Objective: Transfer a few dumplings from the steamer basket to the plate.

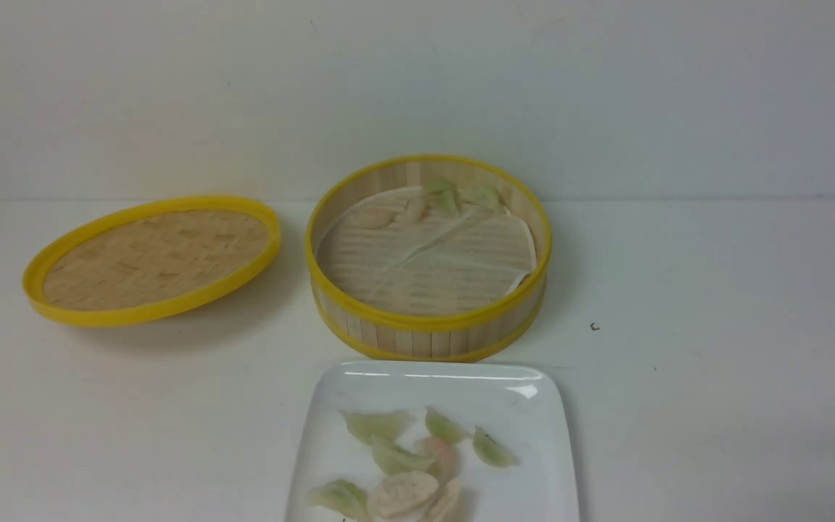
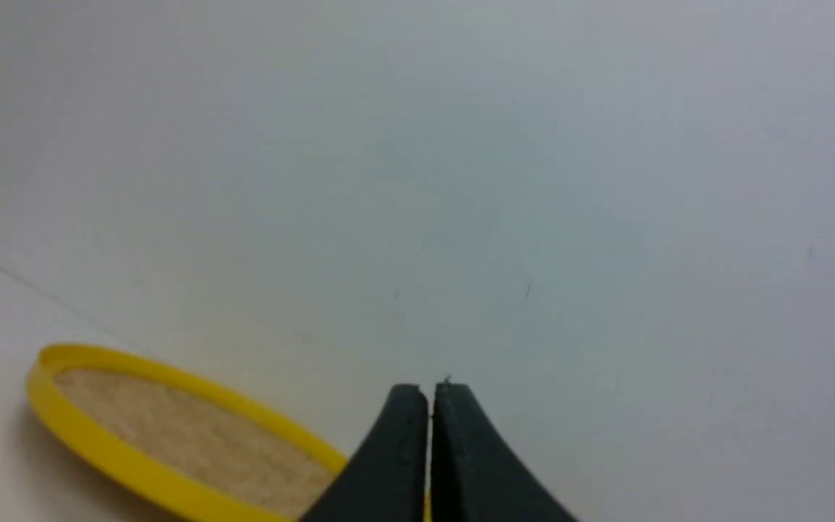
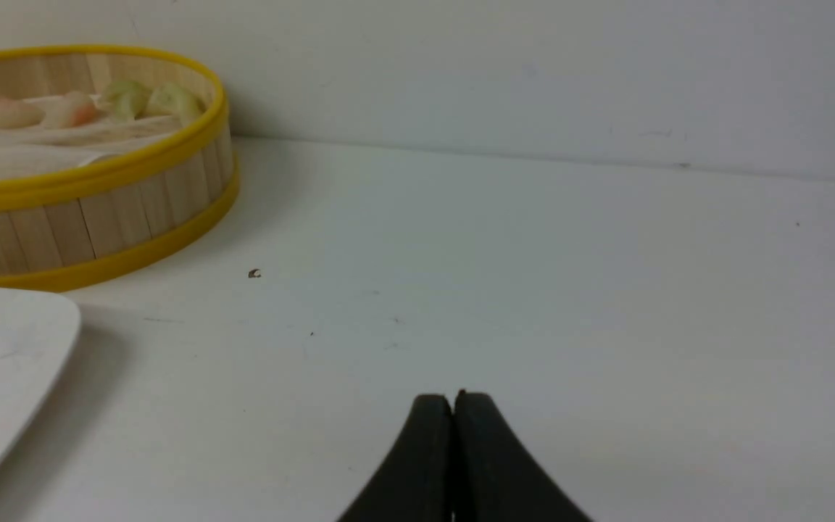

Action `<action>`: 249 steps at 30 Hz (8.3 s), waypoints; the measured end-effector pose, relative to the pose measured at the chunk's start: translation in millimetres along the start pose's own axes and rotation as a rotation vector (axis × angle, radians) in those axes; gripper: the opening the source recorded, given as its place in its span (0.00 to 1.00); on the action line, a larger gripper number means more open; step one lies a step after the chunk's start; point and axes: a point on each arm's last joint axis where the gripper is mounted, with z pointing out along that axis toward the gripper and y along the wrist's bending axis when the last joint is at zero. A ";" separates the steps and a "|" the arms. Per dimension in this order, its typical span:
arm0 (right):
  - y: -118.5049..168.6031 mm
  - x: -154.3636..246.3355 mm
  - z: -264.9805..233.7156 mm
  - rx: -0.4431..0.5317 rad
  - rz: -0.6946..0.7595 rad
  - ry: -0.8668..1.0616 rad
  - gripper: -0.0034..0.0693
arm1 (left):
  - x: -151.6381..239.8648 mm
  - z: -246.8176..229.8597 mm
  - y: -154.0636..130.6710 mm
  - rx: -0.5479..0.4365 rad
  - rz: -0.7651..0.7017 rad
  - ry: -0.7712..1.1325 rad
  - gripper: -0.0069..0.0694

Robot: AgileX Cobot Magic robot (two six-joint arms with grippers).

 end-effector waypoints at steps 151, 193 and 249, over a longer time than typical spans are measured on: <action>-0.1 0.0 0.0 0.001 0.004 0.000 0.03 | 302.7 430.0 -69.6 0.133 0.832 1.241 0.62; -0.1 0.0 0.0 0.001 0.004 0.000 0.03 | 218.0 145.5 -134.7 0.232 0.763 1.951 0.53; -0.1 0.0 0.0 0.001 0.004 0.000 0.03 | -36.1 -11.0 -58.4 0.500 0.545 0.379 0.08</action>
